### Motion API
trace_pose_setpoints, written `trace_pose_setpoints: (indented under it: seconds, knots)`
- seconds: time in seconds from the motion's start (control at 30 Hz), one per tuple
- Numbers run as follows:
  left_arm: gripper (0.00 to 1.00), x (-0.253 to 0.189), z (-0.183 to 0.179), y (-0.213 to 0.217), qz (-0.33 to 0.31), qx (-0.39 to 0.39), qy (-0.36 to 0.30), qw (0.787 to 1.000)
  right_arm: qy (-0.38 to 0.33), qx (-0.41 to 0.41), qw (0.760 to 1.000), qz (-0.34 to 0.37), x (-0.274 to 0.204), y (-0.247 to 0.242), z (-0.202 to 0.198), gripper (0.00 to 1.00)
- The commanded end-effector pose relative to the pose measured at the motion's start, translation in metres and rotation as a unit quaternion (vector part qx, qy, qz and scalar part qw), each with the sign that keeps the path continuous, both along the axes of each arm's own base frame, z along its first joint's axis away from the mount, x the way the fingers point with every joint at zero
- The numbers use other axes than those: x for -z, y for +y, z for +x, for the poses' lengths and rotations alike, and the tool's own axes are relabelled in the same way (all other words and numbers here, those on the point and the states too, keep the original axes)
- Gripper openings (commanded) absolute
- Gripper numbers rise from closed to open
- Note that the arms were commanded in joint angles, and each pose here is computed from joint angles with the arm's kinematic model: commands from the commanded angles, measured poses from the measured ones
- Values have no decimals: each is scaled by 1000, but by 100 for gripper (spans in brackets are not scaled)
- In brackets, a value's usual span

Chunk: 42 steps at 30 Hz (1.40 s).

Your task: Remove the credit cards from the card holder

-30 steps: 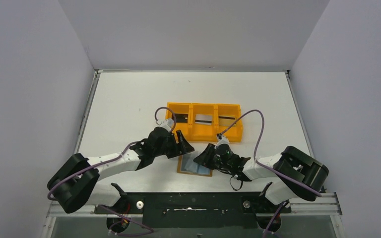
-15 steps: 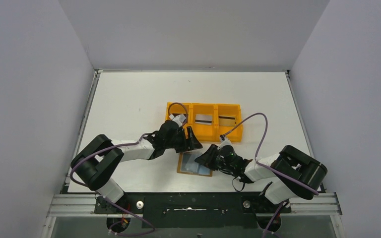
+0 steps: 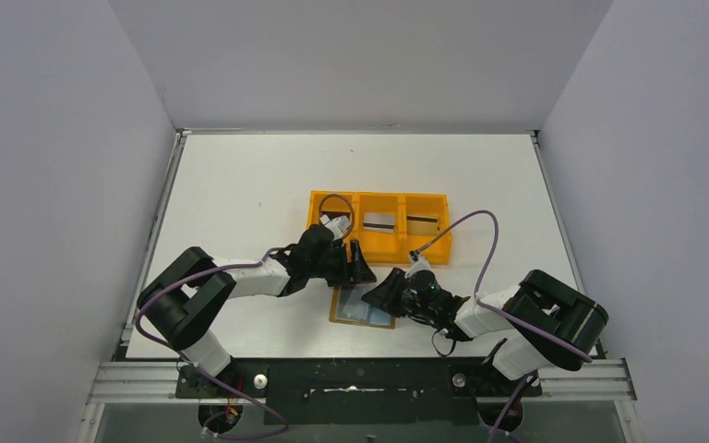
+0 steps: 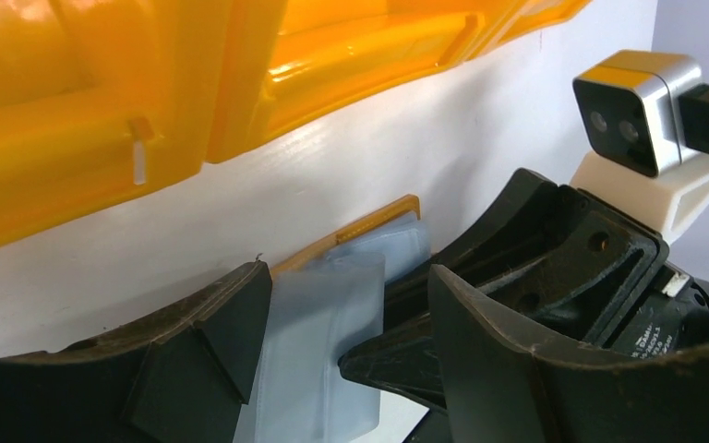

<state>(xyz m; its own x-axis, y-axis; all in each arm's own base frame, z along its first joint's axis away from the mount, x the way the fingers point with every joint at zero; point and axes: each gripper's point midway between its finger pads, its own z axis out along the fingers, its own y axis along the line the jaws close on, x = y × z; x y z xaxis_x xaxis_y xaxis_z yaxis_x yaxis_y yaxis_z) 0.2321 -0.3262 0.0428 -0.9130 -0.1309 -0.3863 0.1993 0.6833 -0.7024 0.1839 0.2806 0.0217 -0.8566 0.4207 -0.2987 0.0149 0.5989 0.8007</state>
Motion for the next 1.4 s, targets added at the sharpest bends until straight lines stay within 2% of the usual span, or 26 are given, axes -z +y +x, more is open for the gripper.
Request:
trace_pose_setpoints:
  seconds: [0.0, 0.33, 0.63, 0.8, 1.0, 1.37]
  knots:
    - [61, -36, 7, -22, -48, 44, -45, 997, 33, 5, 998, -53, 32, -20, -11, 29]
    - [55, -51, -6, -28, -80, 66, -38, 994, 24, 2, 999, -45, 25, -18, -9, 34]
    - [54, -56, -15, -33, -127, 58, -9, 990, -28, -12, 999, -30, -6, -16, -5, 57]
    - [54, -57, -20, -36, -131, 57, 3, 990, -36, -2, 999, -37, -16, -25, -7, 61]
    - [52, -49, -29, -44, -130, 59, 20, 990, -45, 30, 998, -39, -27, -44, -10, 57]
    - [46, -15, -41, -52, -88, 43, 52, 994, -57, 107, 992, -26, -42, -76, -8, 35]
